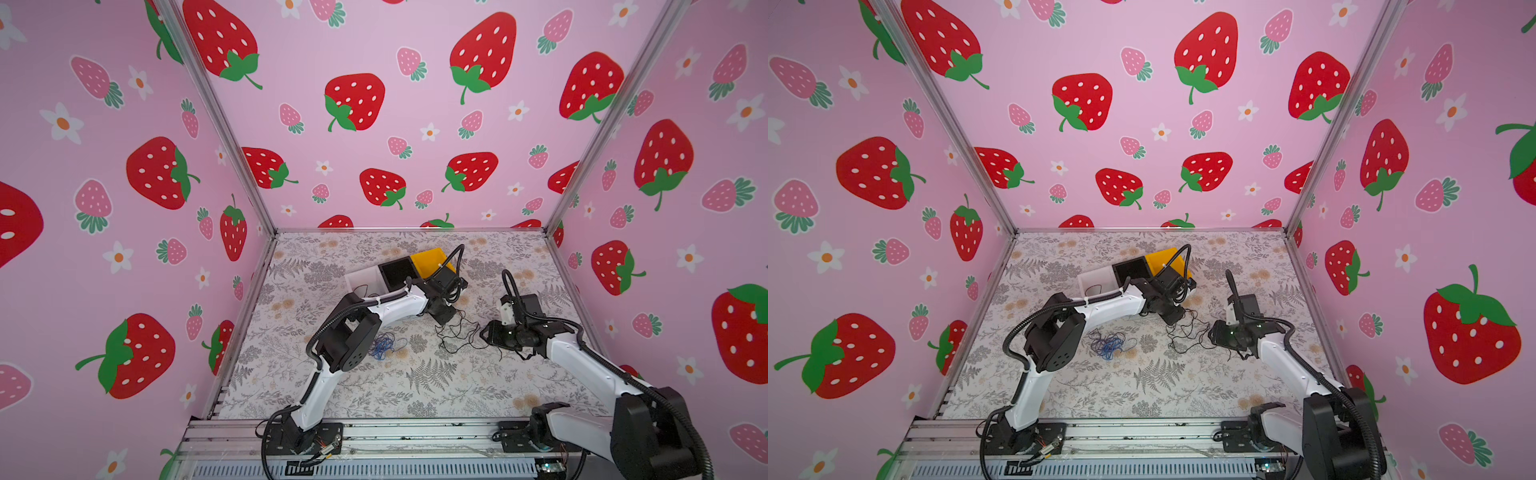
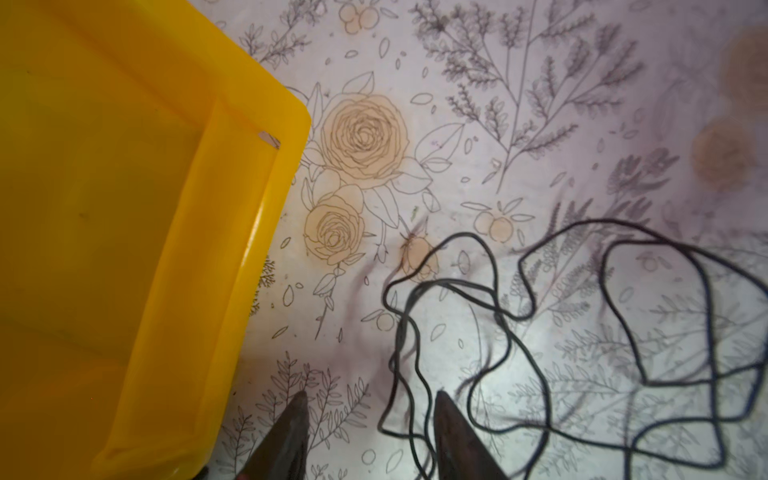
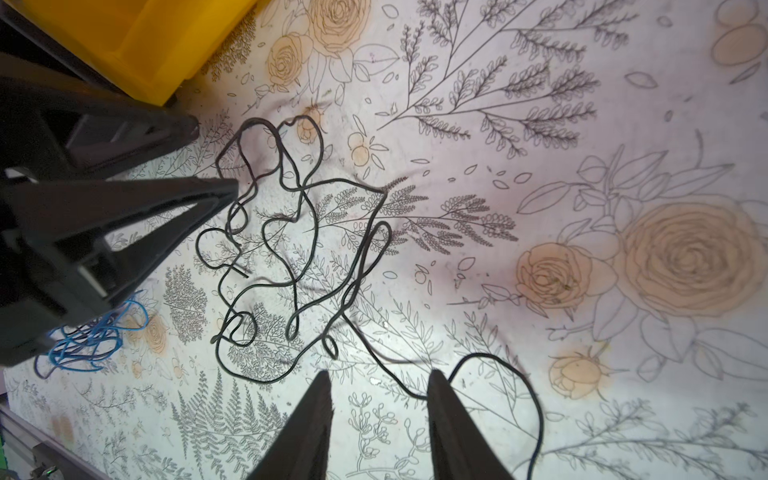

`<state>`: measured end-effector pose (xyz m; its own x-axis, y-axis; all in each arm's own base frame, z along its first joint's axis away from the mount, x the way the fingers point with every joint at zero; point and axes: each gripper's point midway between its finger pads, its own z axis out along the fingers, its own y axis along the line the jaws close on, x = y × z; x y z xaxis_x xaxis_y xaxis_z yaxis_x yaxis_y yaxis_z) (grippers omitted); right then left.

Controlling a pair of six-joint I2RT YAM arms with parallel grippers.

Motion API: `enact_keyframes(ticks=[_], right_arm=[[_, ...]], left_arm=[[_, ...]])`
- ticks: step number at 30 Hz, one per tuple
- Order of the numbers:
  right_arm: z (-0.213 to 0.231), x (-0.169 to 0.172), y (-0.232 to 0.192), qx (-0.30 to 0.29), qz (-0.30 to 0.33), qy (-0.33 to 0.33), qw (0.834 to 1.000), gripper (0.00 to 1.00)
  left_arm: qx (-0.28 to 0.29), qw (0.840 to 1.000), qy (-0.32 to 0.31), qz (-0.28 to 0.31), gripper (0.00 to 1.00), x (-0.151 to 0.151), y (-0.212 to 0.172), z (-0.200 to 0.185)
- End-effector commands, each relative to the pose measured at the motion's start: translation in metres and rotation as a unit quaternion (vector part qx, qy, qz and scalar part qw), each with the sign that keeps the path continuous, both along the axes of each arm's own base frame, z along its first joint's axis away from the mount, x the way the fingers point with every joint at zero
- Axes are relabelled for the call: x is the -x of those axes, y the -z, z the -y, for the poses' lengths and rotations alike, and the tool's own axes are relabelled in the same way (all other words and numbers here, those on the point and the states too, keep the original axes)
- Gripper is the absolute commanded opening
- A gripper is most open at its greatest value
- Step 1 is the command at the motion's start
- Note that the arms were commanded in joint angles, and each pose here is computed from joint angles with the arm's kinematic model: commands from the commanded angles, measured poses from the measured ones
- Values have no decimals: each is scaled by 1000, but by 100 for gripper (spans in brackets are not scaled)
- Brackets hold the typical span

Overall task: Untangle the cables
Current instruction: 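Withdraw both grippers from the white bin toward the remaining black cable tangle, then grasp a black cable strand with the right gripper while the left gripper lowers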

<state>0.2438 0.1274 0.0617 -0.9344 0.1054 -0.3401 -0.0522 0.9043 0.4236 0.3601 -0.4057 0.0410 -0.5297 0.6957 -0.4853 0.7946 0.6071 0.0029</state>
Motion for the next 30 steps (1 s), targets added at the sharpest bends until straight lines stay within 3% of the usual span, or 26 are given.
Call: enact_keyframes(ticks=[1, 3, 10, 14, 23, 30], right_arm=[[1, 12, 13, -4, -27, 2, 1000, 40], [2, 13, 17, -4, -29, 4, 1000, 40], [6, 14, 32, 15, -42, 1, 999, 39], [7, 15, 37, 18, -47, 1, 999, 38], [9, 9, 36, 20, -34, 16, 999, 34], [11, 0, 30, 24, -13, 23, 999, 36]], left_arm=[[-9, 1000, 2, 1, 42, -8, -4, 2], [-7, 1000, 7, 2, 40, -9, -3, 4], [-1, 1000, 24, -5, 19, -4, -3, 7], [6, 1000, 24, 8, 0, -7, -17, 9], [55, 991, 11, 118, 0, -15, -117, -5], [91, 979, -1, 181, 0, -1, -197, -31]])
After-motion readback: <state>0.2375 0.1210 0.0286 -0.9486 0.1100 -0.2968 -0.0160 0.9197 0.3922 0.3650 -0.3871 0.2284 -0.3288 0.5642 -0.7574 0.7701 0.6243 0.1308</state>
